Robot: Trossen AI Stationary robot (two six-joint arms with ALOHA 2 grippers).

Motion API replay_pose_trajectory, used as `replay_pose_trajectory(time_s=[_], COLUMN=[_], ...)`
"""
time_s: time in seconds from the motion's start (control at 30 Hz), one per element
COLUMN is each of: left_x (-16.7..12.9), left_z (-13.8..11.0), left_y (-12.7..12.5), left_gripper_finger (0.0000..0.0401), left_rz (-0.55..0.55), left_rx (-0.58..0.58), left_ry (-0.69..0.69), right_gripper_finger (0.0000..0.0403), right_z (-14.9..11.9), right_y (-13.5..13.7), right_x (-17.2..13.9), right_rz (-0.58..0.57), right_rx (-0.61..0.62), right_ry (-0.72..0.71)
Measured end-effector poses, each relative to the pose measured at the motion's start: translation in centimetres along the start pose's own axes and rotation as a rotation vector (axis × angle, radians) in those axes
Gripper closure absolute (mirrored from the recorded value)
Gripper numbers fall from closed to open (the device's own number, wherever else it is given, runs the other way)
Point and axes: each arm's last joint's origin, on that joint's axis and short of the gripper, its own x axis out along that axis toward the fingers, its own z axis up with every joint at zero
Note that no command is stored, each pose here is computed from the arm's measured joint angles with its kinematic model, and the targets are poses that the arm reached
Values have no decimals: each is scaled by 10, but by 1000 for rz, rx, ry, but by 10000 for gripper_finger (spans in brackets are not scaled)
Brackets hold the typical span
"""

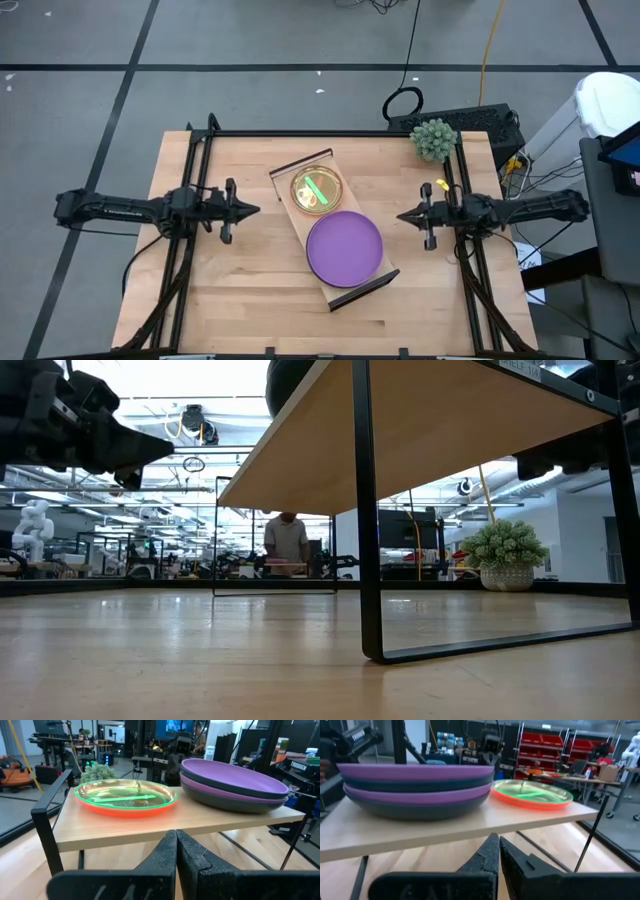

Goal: Place and stack plates onto a shelf
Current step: Return to Home Position

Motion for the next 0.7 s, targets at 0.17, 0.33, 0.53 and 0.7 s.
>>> replay_pose_trajectory(time_s=[0.17,0.33,0.53,0.7], left_x=[-2,-3,-4,-5], left_z=[1,0,0,0], left_y=[0,0,0,-1], left_gripper_finger=[398,398,398,398], left_rz=[0,1,-1,-43], left_rx=[-1,-1,7,21], left_ry=[-4,4,6,7], right_gripper_finger=[403,403,403,403], right_z=[3,5,2,1], right_y=[-1,-2,-1,-1], right_x=[-9,-14,-14,-14], right_rz=[-2,-2,29,24], right_rx=[6,25,21,13], right_ry=[-47,-77,-47,-42])
